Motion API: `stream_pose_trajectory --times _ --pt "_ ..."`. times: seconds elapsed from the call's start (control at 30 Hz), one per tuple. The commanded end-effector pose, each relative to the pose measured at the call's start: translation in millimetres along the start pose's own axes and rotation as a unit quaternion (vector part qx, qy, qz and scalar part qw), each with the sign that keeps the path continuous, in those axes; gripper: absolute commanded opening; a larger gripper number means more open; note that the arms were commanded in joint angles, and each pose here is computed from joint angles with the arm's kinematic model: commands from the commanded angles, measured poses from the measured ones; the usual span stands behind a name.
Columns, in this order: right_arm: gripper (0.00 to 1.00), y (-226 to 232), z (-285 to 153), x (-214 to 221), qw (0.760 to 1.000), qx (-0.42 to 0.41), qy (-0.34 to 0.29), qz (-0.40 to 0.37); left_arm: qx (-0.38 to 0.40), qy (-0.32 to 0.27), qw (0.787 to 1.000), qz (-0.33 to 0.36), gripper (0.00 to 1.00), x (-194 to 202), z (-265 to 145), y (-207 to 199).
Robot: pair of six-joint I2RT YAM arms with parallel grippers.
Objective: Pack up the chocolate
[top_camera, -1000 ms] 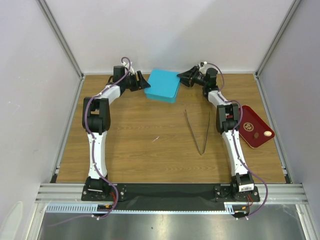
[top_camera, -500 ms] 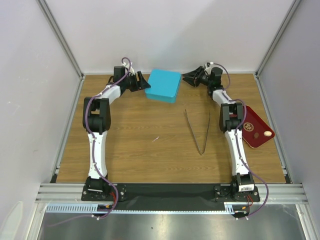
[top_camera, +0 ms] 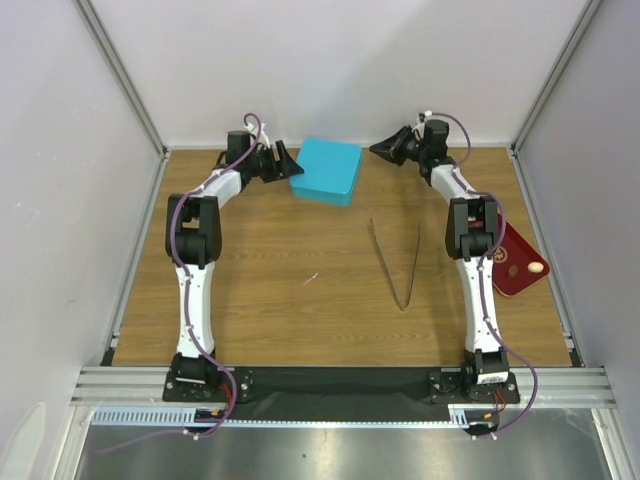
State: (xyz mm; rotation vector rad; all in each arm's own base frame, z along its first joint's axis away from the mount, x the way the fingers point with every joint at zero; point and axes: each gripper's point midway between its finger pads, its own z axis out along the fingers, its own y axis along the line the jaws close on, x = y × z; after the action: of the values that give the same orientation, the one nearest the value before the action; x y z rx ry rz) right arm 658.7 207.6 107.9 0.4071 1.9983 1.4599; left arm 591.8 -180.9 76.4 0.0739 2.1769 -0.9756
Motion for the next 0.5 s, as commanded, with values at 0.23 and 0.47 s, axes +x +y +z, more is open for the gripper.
stream_pose_trajectory --times 0.23,0.47 --pt "0.08 96 11 30 0.978 0.04 -0.003 -0.205 0.048 -0.053 0.997 0.024 0.77 -53 -29 -47" --pt "0.04 71 30 37 0.973 0.061 -0.006 -0.223 0.057 -0.057 0.997 0.004 0.74 -51 -38 -56"
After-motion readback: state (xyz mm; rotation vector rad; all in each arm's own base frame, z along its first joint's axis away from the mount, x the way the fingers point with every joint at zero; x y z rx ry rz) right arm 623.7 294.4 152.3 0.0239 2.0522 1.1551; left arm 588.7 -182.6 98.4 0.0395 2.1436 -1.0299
